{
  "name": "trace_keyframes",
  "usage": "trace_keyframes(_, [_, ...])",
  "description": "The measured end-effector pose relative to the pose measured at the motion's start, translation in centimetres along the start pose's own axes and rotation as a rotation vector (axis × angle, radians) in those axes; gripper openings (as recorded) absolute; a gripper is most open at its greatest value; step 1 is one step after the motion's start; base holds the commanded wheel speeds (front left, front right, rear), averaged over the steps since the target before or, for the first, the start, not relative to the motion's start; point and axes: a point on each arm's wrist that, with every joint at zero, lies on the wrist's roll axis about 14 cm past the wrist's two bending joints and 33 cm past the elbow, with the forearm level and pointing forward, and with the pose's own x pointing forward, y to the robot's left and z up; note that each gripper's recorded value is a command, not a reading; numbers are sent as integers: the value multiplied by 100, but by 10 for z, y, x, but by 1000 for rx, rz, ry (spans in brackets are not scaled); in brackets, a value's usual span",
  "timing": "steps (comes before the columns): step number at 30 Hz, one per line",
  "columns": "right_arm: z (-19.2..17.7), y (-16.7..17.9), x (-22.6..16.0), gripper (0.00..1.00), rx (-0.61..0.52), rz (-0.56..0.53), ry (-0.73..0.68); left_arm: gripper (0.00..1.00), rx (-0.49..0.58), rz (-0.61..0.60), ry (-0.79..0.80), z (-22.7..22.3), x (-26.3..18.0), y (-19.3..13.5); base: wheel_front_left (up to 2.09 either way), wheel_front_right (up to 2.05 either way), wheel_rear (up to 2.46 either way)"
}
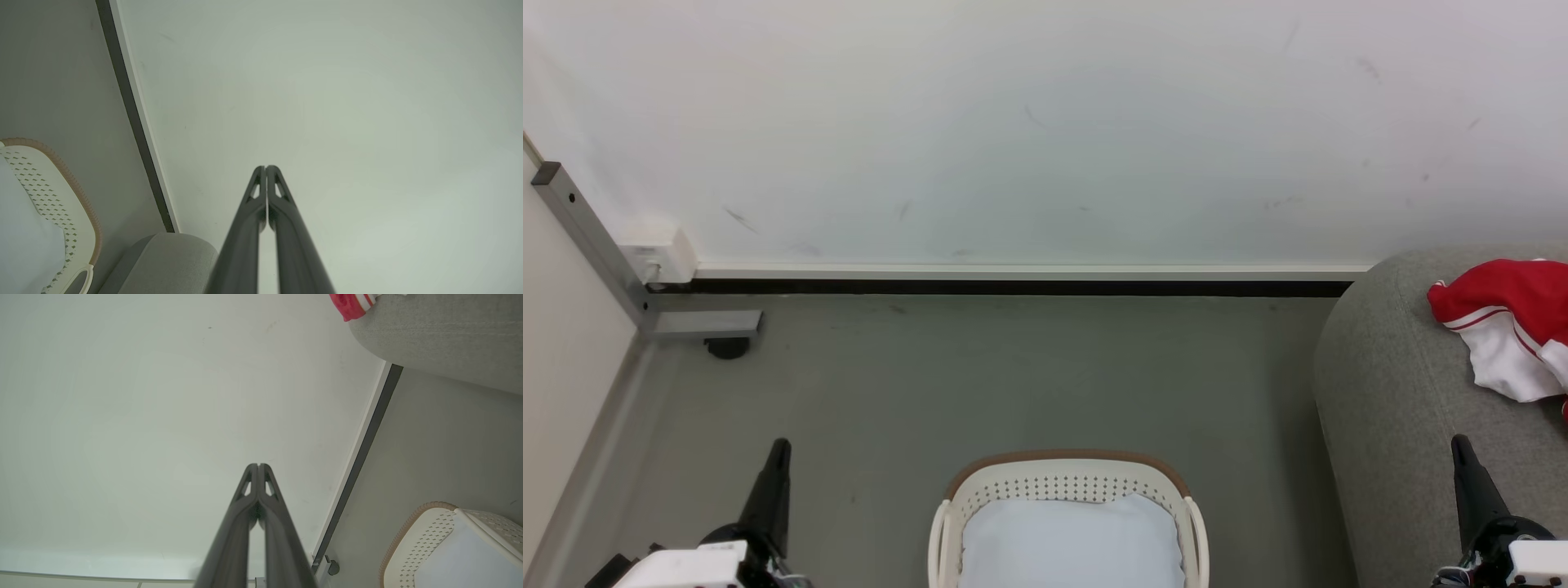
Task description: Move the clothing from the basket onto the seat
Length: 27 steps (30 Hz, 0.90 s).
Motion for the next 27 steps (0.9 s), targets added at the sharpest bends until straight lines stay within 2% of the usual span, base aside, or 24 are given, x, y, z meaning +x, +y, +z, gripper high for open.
trace_keyframes(27, [0,0,0,0,0,0,0,0,0,0,0,0,0,0,0,0,0])
